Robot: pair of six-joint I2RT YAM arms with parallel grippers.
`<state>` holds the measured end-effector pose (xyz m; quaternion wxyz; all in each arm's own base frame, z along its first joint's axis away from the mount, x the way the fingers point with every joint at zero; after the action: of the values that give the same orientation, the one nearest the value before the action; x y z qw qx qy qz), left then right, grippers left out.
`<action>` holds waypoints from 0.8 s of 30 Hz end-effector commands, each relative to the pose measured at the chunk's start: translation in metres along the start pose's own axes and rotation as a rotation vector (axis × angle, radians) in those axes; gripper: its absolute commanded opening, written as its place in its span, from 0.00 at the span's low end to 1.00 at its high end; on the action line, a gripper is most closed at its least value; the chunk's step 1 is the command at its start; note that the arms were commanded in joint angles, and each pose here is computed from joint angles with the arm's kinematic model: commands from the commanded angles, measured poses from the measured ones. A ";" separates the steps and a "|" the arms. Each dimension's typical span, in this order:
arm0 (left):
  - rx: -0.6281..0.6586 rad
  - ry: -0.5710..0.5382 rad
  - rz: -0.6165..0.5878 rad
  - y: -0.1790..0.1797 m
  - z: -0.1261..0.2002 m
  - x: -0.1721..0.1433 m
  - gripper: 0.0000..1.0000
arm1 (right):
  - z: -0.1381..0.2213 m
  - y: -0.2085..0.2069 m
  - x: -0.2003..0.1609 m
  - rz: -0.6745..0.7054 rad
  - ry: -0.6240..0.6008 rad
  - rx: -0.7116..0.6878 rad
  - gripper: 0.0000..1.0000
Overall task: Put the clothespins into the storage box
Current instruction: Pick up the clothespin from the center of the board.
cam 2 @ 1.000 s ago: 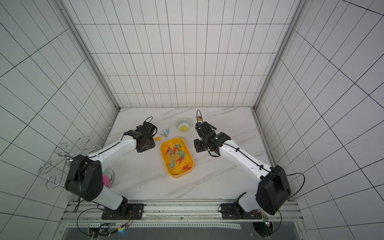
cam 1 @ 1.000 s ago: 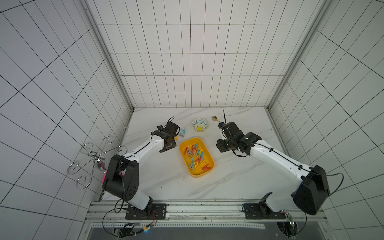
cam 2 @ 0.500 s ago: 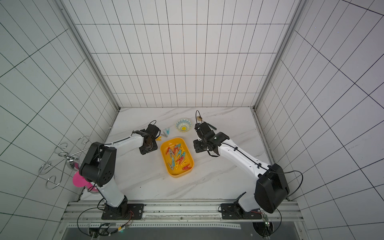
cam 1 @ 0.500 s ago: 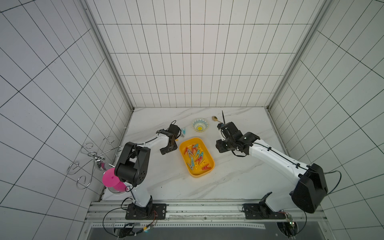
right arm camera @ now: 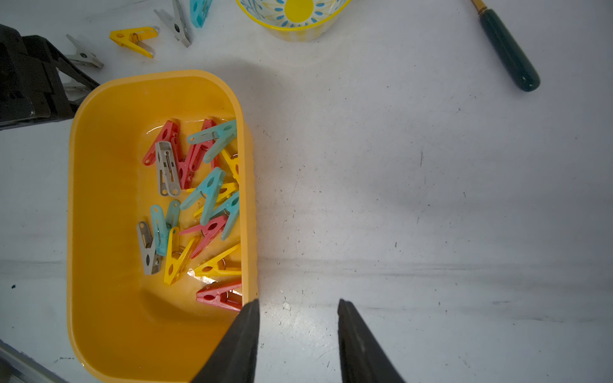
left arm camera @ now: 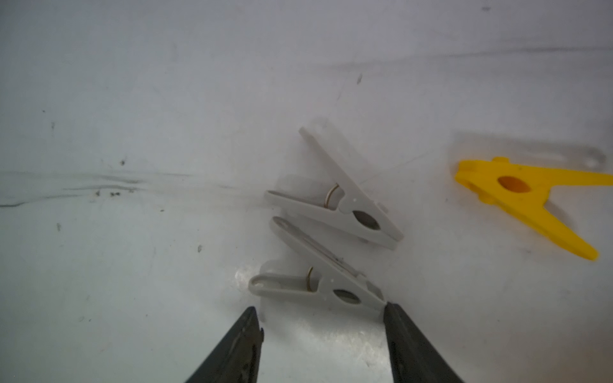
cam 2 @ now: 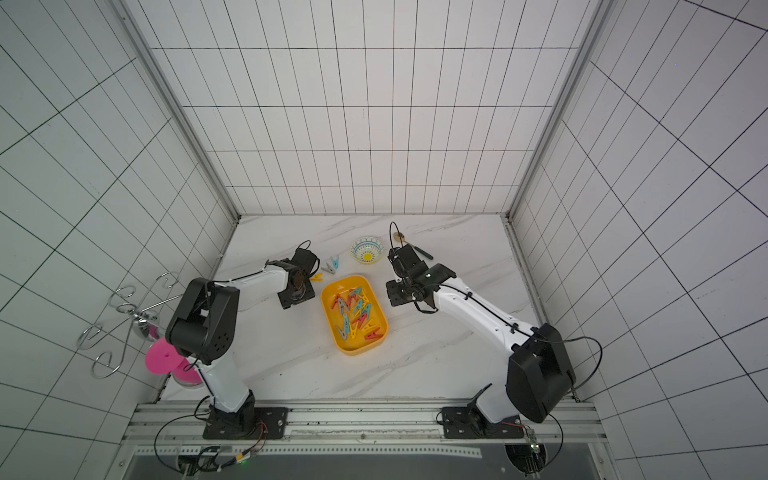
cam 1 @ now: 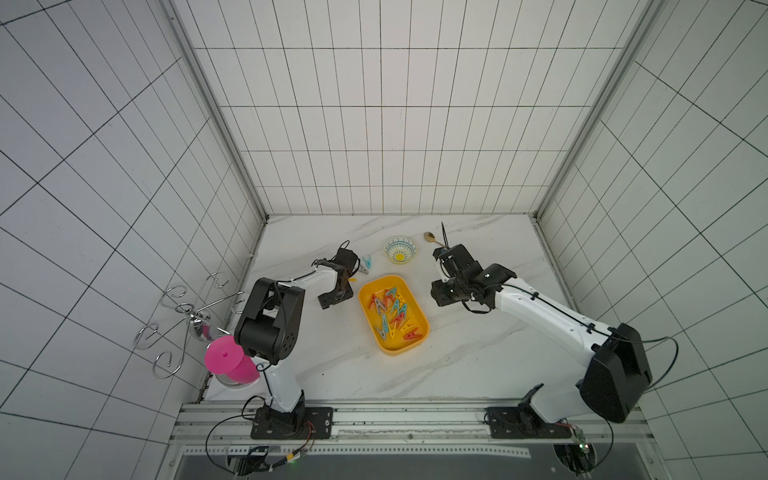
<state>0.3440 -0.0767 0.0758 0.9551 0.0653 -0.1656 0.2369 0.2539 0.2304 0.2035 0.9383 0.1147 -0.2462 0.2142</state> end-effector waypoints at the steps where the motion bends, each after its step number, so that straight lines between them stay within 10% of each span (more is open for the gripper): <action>1: -0.009 -0.032 0.006 -0.004 -0.004 0.011 0.62 | 0.000 0.003 0.002 0.016 0.008 0.008 0.43; 12: 0.043 -0.045 0.035 -0.001 -0.012 0.016 0.61 | -0.001 0.004 0.001 0.015 0.011 0.021 0.43; 24: 0.027 -0.022 0.060 0.013 -0.016 0.007 0.35 | -0.008 0.005 -0.002 0.014 0.027 0.027 0.43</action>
<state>0.3606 -0.0627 0.0727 0.9408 0.0687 -0.1955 0.2682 0.2533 0.2339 0.1985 0.9390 0.1221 -0.2349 0.2197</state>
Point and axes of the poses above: each gripper's point midway between its finger pads, its own z axis back along the fingers, its own y axis along the line the jaws close on, x = y × z, the point moved 6 cm from there along z, back along the fingers, and after that the axes turned 1 degree about -z, right-handed, at the moved point
